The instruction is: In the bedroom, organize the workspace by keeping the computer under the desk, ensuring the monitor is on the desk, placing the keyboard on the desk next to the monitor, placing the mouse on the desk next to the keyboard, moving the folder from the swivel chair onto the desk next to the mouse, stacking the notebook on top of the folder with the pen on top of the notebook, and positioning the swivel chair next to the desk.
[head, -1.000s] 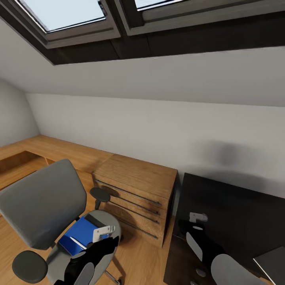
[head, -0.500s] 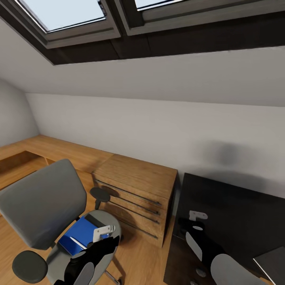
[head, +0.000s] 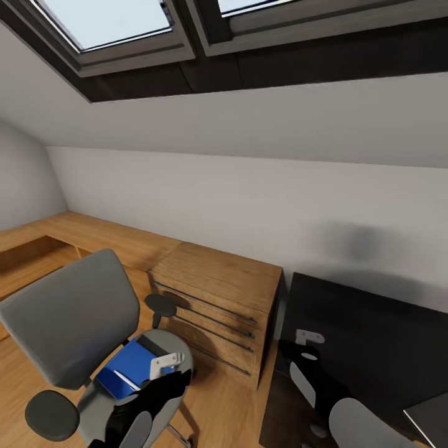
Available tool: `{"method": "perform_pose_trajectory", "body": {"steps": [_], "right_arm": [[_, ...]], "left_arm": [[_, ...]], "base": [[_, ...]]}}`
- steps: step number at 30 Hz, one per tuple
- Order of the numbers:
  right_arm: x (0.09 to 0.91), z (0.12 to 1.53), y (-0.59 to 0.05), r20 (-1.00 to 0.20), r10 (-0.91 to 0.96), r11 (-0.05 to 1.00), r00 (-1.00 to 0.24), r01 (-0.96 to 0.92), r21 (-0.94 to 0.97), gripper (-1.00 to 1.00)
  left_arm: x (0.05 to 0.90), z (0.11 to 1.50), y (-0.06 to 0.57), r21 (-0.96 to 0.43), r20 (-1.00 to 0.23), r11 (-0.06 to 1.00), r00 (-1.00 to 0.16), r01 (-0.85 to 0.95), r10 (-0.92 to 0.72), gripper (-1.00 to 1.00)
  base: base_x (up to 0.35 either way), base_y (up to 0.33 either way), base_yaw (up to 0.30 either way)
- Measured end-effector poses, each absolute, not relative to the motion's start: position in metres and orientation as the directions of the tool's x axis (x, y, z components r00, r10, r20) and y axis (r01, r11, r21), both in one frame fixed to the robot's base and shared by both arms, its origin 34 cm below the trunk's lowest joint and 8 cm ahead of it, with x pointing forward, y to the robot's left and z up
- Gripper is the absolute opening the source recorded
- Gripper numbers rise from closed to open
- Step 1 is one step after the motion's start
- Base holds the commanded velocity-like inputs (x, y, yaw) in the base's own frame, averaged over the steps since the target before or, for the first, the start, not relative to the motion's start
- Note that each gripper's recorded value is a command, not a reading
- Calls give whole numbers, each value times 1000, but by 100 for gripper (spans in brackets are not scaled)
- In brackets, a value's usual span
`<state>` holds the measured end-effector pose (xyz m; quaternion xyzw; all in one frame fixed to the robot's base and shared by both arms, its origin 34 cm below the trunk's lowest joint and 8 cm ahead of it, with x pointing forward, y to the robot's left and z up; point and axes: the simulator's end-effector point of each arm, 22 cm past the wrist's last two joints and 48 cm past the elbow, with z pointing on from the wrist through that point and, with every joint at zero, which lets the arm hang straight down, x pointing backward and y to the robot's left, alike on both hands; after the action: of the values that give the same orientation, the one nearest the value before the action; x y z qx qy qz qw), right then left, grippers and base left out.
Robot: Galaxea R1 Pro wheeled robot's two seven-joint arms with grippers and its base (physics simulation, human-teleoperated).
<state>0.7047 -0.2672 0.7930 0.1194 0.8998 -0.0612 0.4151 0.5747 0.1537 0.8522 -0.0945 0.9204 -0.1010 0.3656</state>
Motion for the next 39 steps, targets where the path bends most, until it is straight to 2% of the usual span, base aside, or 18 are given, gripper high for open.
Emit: {"method": "perform_pose_trajectory", "body": {"steps": [39], "right_arm": [[695, 765, -267, -713, 228, 952, -663, 306, 21, 100]], "left_arm": [[578, 840, 149, -266, -651, 959, -714, -101, -256, 100]], "base": [[0, 0, 0]]}}
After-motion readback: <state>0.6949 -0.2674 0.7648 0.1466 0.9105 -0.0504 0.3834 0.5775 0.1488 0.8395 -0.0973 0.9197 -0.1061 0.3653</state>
